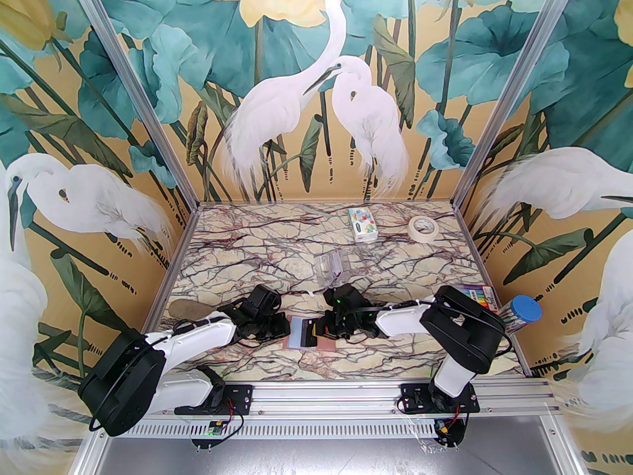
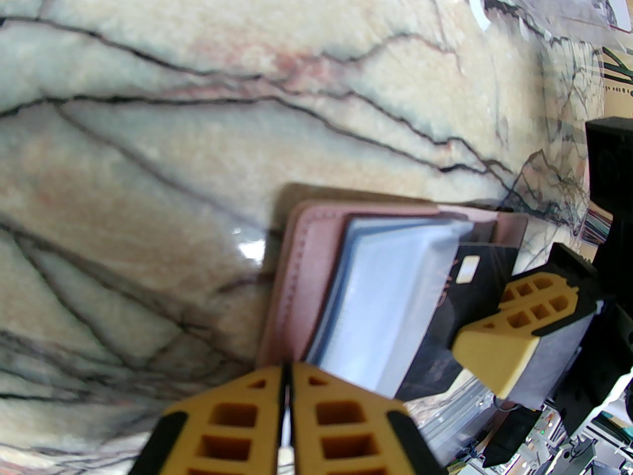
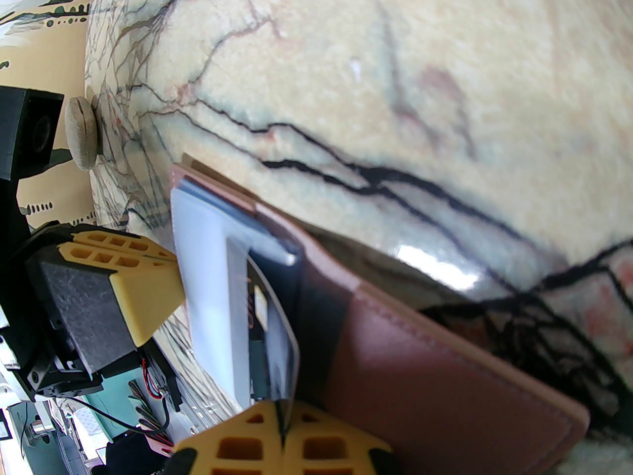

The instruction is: Put the credit cards into the card holder

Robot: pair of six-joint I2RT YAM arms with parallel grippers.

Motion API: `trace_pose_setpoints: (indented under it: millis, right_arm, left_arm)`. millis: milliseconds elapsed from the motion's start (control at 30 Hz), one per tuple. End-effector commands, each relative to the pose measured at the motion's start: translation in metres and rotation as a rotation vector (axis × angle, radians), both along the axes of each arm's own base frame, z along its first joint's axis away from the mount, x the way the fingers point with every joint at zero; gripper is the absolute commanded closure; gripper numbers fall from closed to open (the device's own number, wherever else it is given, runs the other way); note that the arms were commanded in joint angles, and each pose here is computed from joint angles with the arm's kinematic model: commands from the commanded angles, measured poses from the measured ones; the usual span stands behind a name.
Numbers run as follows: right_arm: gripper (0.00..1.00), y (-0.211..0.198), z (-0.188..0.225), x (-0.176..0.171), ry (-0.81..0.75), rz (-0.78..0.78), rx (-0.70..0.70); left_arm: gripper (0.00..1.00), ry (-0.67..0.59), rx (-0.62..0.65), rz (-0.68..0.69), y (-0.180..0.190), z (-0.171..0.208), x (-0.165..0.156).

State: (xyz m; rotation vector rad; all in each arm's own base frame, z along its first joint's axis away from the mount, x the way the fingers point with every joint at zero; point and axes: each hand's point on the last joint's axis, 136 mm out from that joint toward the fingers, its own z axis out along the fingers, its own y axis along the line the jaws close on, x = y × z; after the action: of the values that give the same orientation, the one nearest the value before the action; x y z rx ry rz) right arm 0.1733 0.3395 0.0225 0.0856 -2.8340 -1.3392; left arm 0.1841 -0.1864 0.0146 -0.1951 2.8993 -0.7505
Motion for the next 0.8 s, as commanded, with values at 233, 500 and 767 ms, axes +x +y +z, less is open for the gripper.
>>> trace_pose_setpoints:
  millis: [233,500,767]
  right_arm:
    - [0.77,-0.024,-0.009,-0.010,0.037,-0.021,-0.172]
    - [0.66,-0.023,0.001,-0.005,0.019,-0.016,-0.195]
    - [0.66,-0.024,0.003,0.000,0.016,-0.015,-0.263]
  left_arm:
    - [0.90,0.052,0.078,-0.007,0.012,-0.019,-0.013]
    - [0.90,0.048,0.072,-0.010,0.011,-0.018,-0.013]
    - [0.90,0.048,0.070,-0.013,0.010,-0.018,-0.013]
